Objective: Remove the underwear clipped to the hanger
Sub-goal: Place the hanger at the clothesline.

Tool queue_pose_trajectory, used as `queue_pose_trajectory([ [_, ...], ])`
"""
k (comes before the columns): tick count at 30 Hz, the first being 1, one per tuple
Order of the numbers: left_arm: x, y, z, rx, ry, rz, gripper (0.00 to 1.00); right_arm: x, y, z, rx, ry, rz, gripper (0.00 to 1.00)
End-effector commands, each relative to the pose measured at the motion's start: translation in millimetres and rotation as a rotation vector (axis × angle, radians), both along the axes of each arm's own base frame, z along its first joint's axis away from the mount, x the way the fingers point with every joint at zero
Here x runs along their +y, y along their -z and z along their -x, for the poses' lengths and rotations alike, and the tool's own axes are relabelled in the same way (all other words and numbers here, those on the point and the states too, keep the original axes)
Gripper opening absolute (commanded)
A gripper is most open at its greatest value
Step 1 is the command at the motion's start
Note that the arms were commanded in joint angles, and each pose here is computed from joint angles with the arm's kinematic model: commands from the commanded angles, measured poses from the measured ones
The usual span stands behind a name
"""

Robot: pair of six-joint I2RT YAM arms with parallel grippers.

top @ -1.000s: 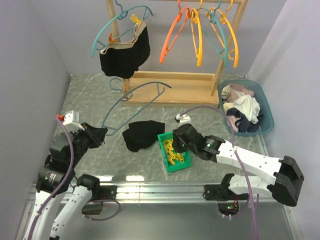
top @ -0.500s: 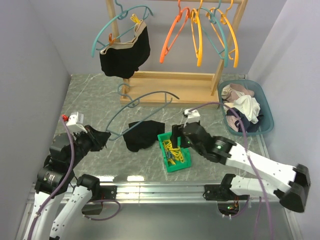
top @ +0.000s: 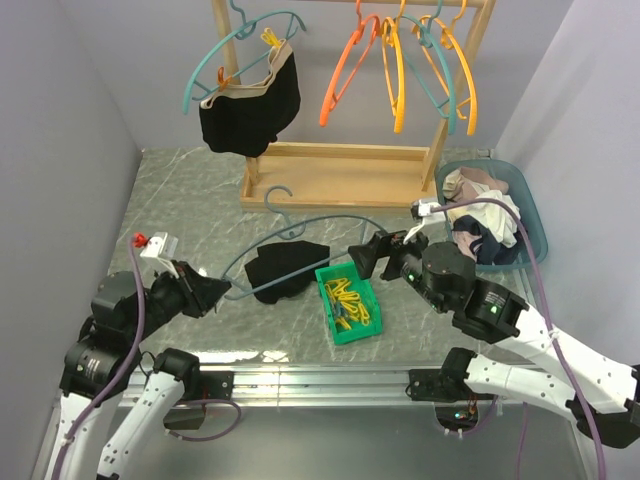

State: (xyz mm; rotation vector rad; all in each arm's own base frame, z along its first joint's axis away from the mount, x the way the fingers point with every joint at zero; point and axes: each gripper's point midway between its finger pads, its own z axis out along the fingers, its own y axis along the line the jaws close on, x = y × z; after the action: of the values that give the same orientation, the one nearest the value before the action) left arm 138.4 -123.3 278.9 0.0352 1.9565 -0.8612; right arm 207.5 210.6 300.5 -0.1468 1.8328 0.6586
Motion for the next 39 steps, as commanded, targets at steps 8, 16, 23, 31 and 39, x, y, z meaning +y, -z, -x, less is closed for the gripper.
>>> queue_pose_trajectory([
  [8,63.7,-48.6,-39.4,-0.126,-0.366,-0.168,0.01,-25.9,-17.7,14.0,-0.017,0.039,-0.125,0.96],
  [16,61.4,-109.5,-104.7,-0.272,-0.407,-0.261,0.01,-34.6,-8.7,24.1,0.020,0.033,-0.123,0.96],
  [23,42.5,-137.9,-149.9,-0.304,-0.496,-0.472,0.01,-31.8,-3.1,28.6,0.025,0.003,-0.129,0.96],
  [31,4.8,-187.8,-176.2,-0.405,-0.573,-0.618,0.01,-27.7,5.8,30.3,0.039,-0.019,-0.113,0.96],
  [39,-4.2,-197.9,-194.3,-0.462,-0.802,-0.980,0.00,-29.8,14.7,32.0,0.043,-0.023,-0.098,0.97],
])
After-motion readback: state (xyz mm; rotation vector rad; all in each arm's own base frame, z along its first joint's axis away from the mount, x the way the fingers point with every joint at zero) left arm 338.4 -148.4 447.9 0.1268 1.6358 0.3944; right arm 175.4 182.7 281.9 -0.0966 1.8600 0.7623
